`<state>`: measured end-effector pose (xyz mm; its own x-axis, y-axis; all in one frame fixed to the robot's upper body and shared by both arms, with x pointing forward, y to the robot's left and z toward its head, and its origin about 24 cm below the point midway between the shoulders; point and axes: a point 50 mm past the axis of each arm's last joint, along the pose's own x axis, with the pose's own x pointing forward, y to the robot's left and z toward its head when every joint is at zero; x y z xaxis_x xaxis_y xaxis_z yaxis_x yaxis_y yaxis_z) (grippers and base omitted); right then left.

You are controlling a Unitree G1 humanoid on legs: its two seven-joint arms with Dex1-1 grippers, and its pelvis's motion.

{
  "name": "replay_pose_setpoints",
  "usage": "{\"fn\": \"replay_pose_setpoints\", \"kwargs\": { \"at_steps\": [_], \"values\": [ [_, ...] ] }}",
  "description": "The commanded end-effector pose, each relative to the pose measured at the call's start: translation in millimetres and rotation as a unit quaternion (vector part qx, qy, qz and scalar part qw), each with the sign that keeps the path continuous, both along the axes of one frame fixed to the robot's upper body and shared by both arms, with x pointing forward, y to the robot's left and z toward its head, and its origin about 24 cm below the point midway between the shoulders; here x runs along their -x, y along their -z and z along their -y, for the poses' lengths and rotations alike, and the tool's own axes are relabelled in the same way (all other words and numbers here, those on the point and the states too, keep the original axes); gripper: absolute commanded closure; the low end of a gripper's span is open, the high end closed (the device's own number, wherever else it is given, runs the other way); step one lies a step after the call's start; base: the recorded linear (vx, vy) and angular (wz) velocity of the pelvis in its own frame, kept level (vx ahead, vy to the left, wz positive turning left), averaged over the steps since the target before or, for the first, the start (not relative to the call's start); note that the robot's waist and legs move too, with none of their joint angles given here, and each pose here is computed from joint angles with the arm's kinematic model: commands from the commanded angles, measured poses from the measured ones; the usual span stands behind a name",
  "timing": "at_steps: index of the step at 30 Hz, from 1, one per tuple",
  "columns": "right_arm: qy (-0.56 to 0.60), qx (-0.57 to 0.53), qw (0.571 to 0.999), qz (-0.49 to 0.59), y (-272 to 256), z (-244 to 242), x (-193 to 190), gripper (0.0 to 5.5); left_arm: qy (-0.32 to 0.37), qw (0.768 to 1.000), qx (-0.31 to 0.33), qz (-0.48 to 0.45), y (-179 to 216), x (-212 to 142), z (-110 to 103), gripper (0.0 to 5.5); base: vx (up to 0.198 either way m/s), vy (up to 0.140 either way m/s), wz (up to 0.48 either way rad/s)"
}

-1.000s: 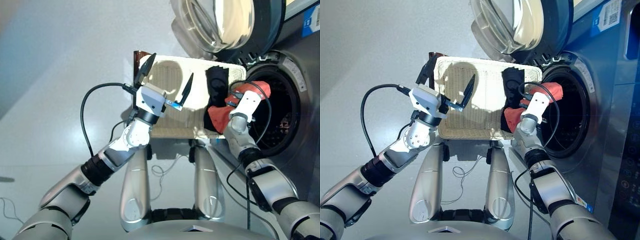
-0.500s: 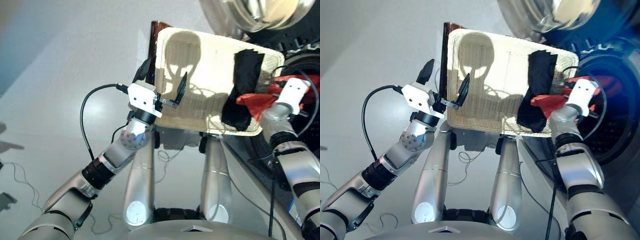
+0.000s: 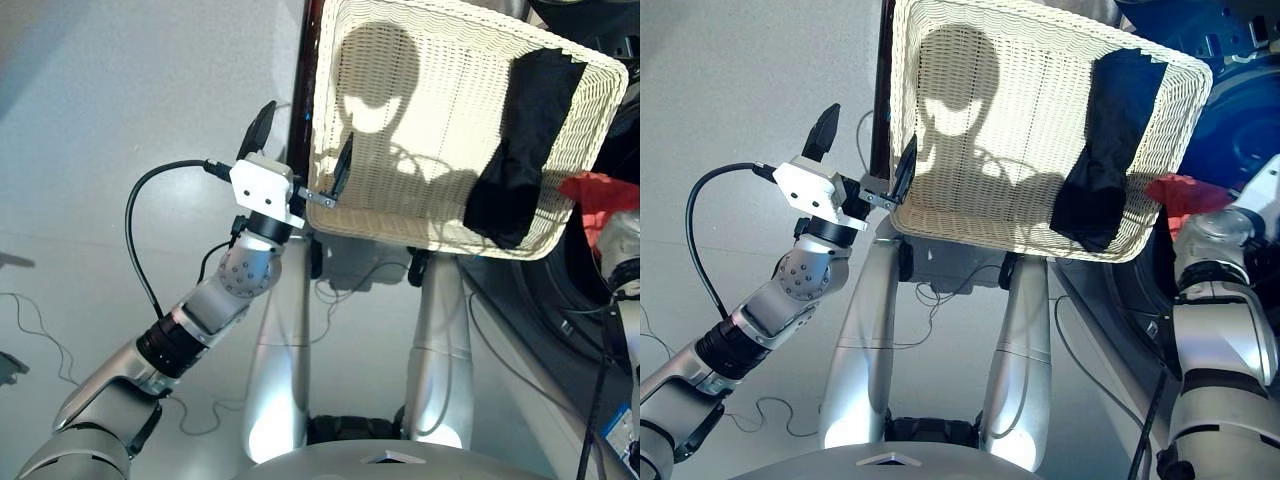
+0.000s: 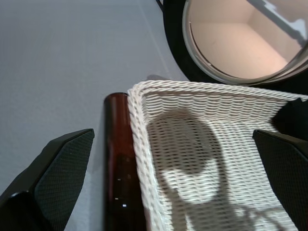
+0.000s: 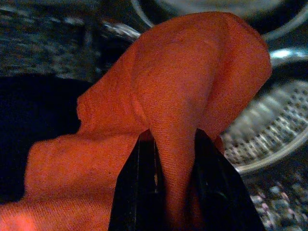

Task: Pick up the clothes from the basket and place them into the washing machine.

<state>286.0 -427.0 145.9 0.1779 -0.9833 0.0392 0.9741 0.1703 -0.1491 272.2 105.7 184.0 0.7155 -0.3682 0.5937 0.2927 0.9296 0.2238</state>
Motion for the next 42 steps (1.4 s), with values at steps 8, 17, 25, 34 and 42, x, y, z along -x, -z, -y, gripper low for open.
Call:
{"fn": "replay_pose_setpoints", "kwargs": {
  "at_steps": [8, 17, 25, 34, 42],
  "values": [
    [0.149, 0.034, 0.988, -0.007, -16, 55, 72, 5.5, 0.032, 0.996, 0.041, 0.067, -23, 24, 4, 0.0, 0.0, 0.0, 0.0],
    [0.08, 0.034, 0.995, 0.057, -13, 32, 40, 0.0, 0.028, 0.996, 0.055, 0.065, -22, 24, 3, 0.0, 0.0, 0.0, 0.0],
    [-0.04, -0.011, 0.984, 0.172, -7, -6, 0, 0.0, 0.028, 0.995, 0.074, 0.06, -23, 23, 2, 0.0, 0.0, 0.0, 0.0],
    [-0.294, -0.009, 0.906, 0.303, 5, -120, -33, 0.0, 0.021, 0.993, 0.109, 0.044, -21, 21, -3, 0.0, 0.0, 0.0, 0.0],
    [-0.503, 0.051, 0.817, 0.277, 10, -201, -22, 0.0, 0.031, 0.994, 0.098, 0.04, -17, 22, -6, 0.0, 0.01, -0.004, -0.004]
  ]
}}
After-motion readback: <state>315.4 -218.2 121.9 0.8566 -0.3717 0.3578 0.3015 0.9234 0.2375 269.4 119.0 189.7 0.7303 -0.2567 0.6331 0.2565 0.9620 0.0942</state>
